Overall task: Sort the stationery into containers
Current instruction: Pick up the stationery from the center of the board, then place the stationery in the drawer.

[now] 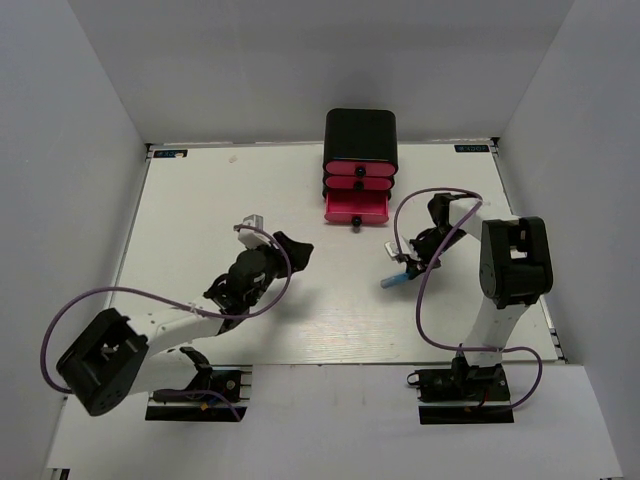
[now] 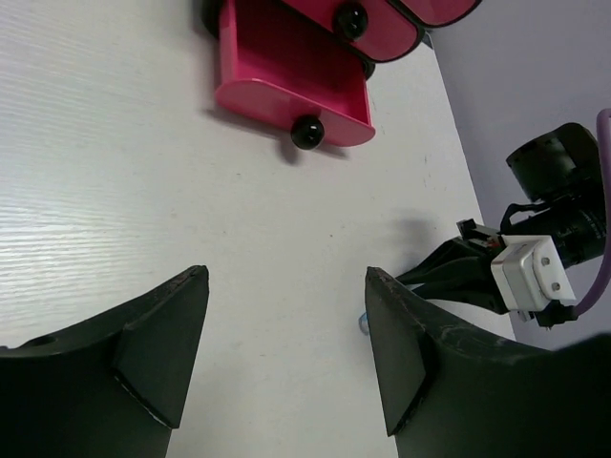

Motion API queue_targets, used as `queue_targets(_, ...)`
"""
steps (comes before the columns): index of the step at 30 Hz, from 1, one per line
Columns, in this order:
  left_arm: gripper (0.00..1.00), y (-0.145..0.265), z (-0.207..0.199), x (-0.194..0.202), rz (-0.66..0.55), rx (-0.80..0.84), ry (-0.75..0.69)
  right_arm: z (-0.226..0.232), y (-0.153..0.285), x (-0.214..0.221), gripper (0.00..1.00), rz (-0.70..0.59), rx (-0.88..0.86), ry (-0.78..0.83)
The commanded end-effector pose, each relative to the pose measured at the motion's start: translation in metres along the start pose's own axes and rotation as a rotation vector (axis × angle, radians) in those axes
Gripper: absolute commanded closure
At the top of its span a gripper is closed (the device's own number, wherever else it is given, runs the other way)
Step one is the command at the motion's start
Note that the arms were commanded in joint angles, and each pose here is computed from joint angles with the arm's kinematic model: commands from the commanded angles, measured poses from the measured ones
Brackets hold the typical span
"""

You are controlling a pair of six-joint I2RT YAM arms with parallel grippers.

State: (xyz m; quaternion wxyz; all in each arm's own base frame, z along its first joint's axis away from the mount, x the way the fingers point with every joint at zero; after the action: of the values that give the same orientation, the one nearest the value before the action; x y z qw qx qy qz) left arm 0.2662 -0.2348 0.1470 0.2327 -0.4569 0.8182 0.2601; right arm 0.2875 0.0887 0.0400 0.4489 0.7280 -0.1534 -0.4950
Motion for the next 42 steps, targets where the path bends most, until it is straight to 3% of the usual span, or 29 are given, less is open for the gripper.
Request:
queue_targets(1,0.24,0.014,0.007,-0.015,-0.059,-0.039,-0.015,-0.012,0.007,-0.004,1.0,0.024,0.039,-0.003)
queue_targets(8,0.24,0.027,0.017,-0.016,-0.07,-0.057,-0.03,-0.095,0.058,-0.053,1.0,-0.113,0.325,-0.116)
queue_targets(9,0.24,0.027,0.017,-0.015,-0.07,-0.057,-0.021,-0.109,0.068,-0.058,1.0,-0.127,0.381,-0.192)
queue_targets(13,0.24,0.03,0.011,-0.016,-0.064,-0.03,-0.015,-0.162,0.092,-0.07,1.0,-0.096,0.559,-0.211)
queue_targets(21,0.24,0.034,0.011,-0.016,-0.055,-0.024,-0.015,-0.211,0.082,-0.07,1.0,0.008,0.636,-0.225)
queue_targets(28,0.24,0.04,0.011,-0.016,-0.048,-0.018,-0.016,-0.226,0.064,-0.065,0.99,0.04,0.643,-0.236)
queue_targets(32,0.24,0.04,0.014,-0.012,-0.034,-0.019,-0.018,-0.226,0.056,-0.057,0.86,0.077,0.634,-0.24)
queue_targets(35,0.24,0.041,0.013,-0.011,-0.026,-0.013,-0.018,-0.226,0.057,-0.054,0.62,0.086,0.637,-0.243)
queue_targets(39,0.24,0.04,0.012,-0.012,-0.032,-0.006,-0.016,-0.225,0.061,-0.063,0.6,0.061,0.643,-0.227)
queue_targets(42,0.24,0.04,0.013,-0.009,-0.019,-0.008,-0.018,-0.224,0.069,-0.074,0.63,0.025,0.662,-0.232)
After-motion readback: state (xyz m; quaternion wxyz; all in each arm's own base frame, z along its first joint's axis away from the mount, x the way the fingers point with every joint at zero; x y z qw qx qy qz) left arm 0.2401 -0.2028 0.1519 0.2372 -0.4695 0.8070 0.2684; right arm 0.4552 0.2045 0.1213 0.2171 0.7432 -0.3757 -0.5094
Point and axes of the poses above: each gripper's point midway between its finger pads, its own y axis back along the fingers, its own z axis along the line the jaws close on, x = y × z, the point moved 3 cm from there along y, back along the fingers, and after that the axes turned 7 degrees about y, right-handed, at the moved point
